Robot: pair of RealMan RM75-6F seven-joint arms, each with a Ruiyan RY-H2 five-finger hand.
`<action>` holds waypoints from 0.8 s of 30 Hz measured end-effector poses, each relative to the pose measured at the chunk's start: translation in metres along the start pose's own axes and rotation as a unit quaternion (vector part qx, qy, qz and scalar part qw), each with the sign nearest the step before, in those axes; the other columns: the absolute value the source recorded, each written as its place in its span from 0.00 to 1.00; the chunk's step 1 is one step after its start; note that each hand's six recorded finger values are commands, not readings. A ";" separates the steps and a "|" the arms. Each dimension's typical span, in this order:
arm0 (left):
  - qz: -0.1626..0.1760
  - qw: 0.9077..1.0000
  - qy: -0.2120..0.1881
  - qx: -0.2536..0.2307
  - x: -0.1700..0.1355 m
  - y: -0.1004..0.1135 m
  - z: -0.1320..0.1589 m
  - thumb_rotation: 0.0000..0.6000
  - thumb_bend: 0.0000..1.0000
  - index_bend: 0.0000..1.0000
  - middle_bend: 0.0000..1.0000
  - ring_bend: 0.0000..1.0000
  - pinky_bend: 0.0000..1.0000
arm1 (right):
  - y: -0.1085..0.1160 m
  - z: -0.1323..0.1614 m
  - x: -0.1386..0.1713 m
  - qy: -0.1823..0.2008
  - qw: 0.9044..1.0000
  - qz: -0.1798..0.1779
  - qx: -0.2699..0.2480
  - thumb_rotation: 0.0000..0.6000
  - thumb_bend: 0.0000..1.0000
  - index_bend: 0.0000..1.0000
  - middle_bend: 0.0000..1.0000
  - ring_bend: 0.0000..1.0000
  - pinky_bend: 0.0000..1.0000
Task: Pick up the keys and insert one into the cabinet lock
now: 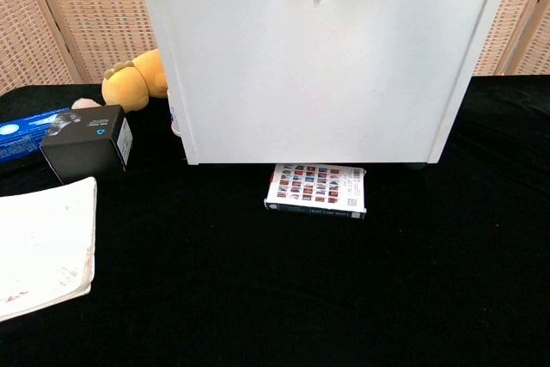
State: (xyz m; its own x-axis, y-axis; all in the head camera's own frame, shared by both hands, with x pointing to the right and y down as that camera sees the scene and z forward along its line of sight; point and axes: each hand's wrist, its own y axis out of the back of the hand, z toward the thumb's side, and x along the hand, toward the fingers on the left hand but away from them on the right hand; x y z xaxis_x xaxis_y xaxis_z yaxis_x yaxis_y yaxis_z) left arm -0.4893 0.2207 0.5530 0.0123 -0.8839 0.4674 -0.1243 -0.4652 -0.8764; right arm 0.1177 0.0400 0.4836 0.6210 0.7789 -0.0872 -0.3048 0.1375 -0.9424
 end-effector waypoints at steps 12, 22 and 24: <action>0.005 1.000 -0.008 -0.006 -0.004 0.004 0.002 1.00 0.00 0.00 0.00 0.00 0.00 | 0.010 -0.042 0.059 -0.019 0.999 -0.040 -0.019 1.00 0.47 0.55 0.79 0.80 0.99; 0.023 0.999 -0.023 -0.004 -0.013 0.009 0.010 1.00 0.00 0.00 0.00 0.00 0.00 | -0.025 -0.113 0.190 -0.144 0.984 -0.005 -0.104 1.00 0.00 0.21 0.16 0.11 0.21; 0.030 0.999 -0.029 -0.002 -0.014 0.010 0.012 1.00 0.00 0.00 0.00 0.00 0.00 | -0.037 -0.120 0.213 -0.167 0.978 0.022 -0.125 1.00 0.00 0.12 0.03 0.01 0.11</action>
